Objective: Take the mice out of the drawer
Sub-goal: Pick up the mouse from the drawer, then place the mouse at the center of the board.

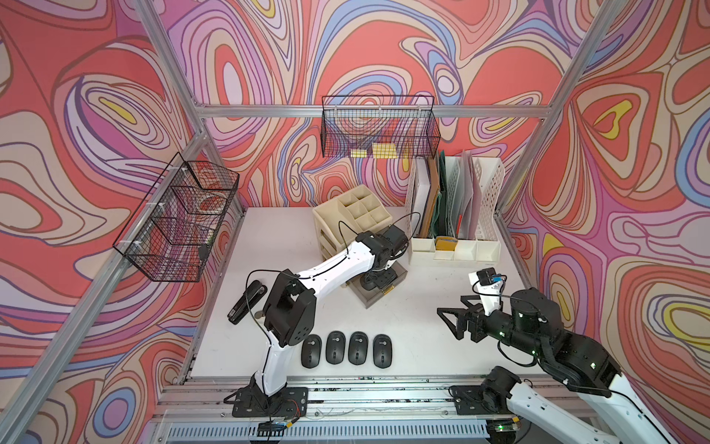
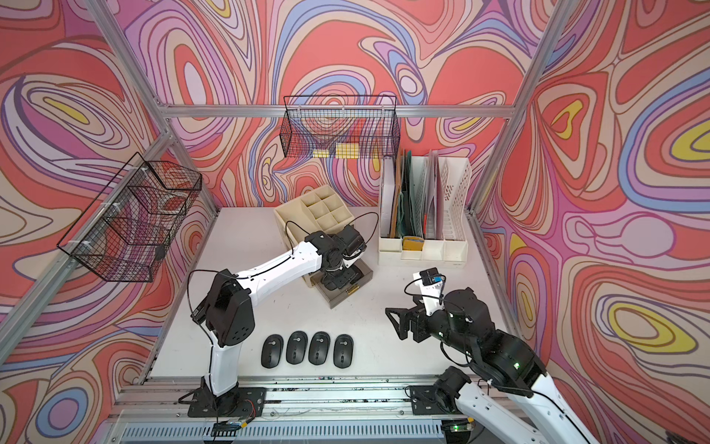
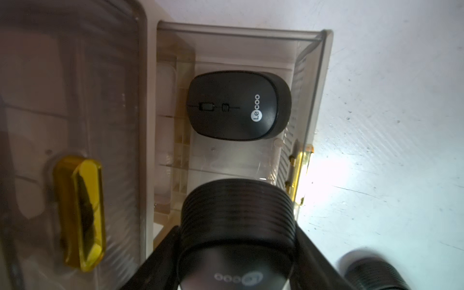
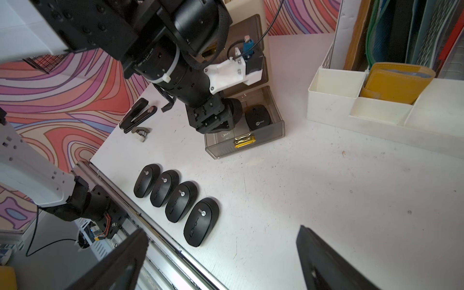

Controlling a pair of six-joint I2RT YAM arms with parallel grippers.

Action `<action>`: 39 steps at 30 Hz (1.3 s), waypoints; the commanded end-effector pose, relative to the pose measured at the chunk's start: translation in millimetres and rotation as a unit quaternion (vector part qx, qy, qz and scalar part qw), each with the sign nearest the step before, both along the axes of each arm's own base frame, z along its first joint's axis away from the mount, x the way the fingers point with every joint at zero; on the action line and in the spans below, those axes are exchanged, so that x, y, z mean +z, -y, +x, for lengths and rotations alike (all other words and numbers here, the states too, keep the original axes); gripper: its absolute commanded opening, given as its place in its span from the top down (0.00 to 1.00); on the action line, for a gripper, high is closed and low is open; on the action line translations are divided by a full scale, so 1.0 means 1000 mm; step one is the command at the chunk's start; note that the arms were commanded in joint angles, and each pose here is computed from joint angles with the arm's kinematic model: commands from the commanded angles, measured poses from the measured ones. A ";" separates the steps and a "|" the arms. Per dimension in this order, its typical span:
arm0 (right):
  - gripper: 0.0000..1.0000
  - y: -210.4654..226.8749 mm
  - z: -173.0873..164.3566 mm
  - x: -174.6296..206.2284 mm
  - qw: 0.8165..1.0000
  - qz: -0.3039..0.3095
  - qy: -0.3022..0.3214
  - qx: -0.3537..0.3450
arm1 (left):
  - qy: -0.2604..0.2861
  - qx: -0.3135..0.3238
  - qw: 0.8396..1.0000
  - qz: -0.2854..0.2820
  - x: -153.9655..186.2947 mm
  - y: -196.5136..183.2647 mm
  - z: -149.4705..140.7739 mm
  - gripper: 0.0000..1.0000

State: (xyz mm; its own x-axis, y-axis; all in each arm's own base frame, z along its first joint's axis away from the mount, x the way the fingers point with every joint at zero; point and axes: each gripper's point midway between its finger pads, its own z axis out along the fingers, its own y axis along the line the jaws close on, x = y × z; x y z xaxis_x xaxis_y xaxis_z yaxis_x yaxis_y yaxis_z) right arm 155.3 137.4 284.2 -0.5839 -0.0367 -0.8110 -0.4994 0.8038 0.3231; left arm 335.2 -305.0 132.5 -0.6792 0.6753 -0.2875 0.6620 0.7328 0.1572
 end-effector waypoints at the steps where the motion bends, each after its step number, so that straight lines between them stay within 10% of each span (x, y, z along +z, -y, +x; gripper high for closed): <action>1: 0.02 -0.003 -0.018 0.014 0.999 0.011 -0.004 0.038 | 0.000 0.065 0.997 -0.039 0.033 -0.003 -0.024 0.41; 13: 0.02 0.003 -0.063 0.044 0.994 0.039 -0.012 0.100 | -0.043 0.211 0.968 -0.131 0.036 0.024 -0.088 0.40; 39: 0.02 0.017 -0.076 0.018 0.995 0.031 -0.017 0.093 | -0.103 0.254 0.945 -0.177 -0.052 0.100 -0.191 0.40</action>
State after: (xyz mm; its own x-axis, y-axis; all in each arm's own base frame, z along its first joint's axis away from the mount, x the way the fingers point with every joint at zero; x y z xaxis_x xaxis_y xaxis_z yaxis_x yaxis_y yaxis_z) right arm 77.0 119.8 300.1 -0.6164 -0.1137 -0.7792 -0.6207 0.6789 0.3920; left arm 150.8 -400.6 97.0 -0.9440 0.1581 -0.2895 0.2320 0.9421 -0.2422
